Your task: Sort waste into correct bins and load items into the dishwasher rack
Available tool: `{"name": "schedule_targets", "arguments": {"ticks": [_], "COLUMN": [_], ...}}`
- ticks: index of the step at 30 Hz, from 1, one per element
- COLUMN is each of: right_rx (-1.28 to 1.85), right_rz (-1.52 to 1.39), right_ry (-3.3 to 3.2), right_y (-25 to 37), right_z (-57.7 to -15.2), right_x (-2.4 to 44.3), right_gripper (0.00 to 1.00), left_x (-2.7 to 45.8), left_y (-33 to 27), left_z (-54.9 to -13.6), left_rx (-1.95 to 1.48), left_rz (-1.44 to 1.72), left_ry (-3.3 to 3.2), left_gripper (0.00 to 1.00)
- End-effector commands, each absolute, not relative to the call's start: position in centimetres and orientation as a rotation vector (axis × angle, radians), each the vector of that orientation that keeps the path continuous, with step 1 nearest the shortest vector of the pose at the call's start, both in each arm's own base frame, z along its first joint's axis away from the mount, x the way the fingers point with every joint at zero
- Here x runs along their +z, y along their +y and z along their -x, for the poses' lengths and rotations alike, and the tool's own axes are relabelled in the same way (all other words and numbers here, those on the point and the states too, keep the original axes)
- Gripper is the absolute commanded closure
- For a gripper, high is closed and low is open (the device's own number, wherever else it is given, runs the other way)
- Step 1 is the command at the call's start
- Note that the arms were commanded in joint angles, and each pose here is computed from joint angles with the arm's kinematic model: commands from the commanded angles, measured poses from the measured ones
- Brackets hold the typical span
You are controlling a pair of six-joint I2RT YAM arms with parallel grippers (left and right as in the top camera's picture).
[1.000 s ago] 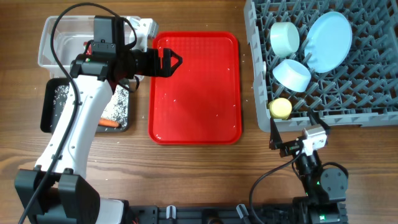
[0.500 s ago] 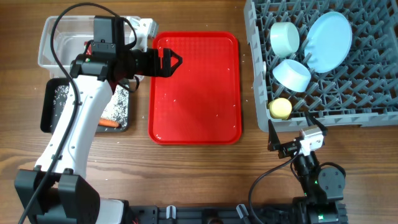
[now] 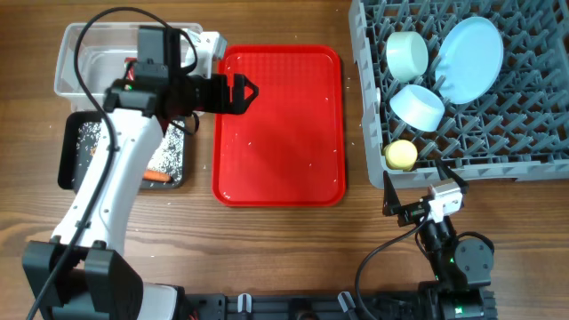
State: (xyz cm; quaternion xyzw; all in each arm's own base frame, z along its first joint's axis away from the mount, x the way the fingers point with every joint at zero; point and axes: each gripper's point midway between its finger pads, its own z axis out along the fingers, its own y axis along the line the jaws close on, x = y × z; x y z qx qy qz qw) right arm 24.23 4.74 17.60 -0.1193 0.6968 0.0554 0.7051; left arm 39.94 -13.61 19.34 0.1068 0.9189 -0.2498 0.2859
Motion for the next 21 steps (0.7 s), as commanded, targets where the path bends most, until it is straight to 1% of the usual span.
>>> {"name": "schedule_targets", "arguments": {"ticks": [1, 4, 9, 13, 21], "right_rx": [0.14, 0.141, 0.141, 0.14, 0.14], "right_rz": [0.263, 0.263, 0.262, 0.263, 0.263], "right_ry": [1.543, 1.543, 1.543, 1.543, 1.543], "right_y": [4.9, 4.9, 4.9, 4.9, 4.9], "right_z": [-24.2, -24.2, -24.2, -24.2, -24.2], "right_x": [17.7, 17.7, 17.7, 17.7, 17.7], "right_gripper": [0.0, 0.0, 0.0, 0.0, 0.0], "left_x": [16.9, 15.7, 13.9, 13.6, 14.6], "left_y": [-13.1, -12.5, -9.6, -7.2, -5.8], "left_z": [-38.6, -37.1, -32.0, -28.3, -25.1], "left_rx": [-0.521, -0.509, -0.461, -0.404, -0.318], "left_rz": [-0.317, -0.321, -0.272, -0.218, -0.194], "left_ry": [2.415, 2.302, 2.113, 1.968, 1.751], "left_gripper": [0.0, 0.0, 0.0, 0.0, 0.0]}}
